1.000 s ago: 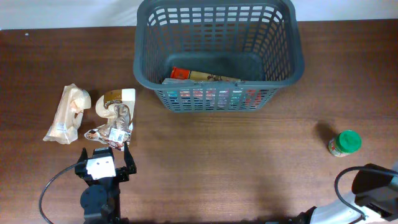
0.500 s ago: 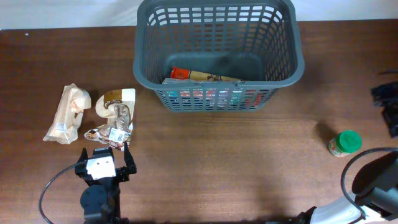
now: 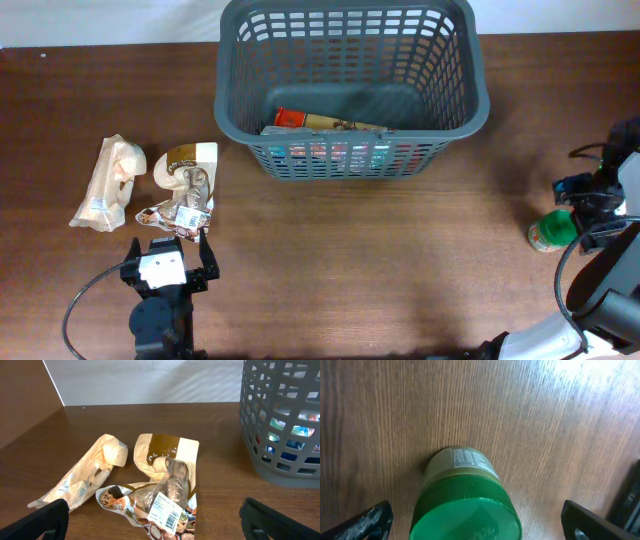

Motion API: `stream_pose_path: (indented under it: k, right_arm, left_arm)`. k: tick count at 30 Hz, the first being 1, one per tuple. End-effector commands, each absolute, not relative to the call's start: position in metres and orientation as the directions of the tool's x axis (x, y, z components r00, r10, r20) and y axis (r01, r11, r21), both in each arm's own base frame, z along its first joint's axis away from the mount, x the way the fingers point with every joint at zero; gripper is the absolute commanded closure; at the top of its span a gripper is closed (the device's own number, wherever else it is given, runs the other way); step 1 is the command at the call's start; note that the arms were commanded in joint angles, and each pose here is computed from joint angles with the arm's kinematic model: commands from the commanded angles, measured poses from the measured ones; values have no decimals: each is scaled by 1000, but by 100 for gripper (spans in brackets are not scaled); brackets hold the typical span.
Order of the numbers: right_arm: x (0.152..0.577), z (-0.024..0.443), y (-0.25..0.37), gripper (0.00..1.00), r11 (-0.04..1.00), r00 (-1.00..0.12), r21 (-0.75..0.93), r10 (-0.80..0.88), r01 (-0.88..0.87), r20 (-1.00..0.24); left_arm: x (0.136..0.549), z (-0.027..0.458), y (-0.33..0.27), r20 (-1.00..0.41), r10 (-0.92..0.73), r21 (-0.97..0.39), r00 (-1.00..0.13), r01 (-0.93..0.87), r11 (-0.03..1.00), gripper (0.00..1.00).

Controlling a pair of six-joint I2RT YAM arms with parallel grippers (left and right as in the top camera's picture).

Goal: Pack container
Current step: 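Lower the right gripper over the green-lidded jar and grasp it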

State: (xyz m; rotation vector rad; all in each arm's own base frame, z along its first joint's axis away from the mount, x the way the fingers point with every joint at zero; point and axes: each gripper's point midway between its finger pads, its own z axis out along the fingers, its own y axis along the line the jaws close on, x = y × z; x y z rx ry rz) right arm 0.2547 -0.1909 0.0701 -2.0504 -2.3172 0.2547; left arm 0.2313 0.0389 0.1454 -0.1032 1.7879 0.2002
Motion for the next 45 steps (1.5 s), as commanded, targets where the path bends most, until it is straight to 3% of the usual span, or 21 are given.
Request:
stream_pose_path:
  k: [1,29,32,33,39,41,42,43,45]
  right_arm:
    - [252,63,-186,1,103,-114,-145,991,984,-67]
    - [247,31,-182,3,118,-128,-135,989,984,-72]
    - [247,31,-182,31,118,-128,-134,989,984,-73]
    - [247,31,-182,36,118,-129,-134,989,984,-73]
    - [247,31,-182,49,118,-128,-134,989,984,-73]
    - [247,30,-182,69,118,-128,-134,989,984,-72]
    - [247,31,-182,89,118,-128,-135,989,984,-72]
    - [247,30,-181,96,118,-128,-134,989,984,-71]
    - [247,30,-181,96,118,-128,-133,989,984,-70]
  left_arm:
    - [232,144,36,-975,29,68,-222,-167,984,1]
    - [232,144,36,-975,29,68,-221,-167,984,1]
    - [232,144,36,-975,29,68,-222,-167,984,1]
    - [232,144,36,-975,29,68,-221,-167,984,1]
    - [232,144,36,-975,29,68,-221,-167,984,1]
    - [232,144,36,-975,29,68,-221,-167,984,1]
    - [232,144,36,-975,29,68,-221,-167,984,1]
    - [232,144,36,-975,29,68,-221,-167,984,1]
    - [232,144,36,-975,29,68,-221,-167,984,1]
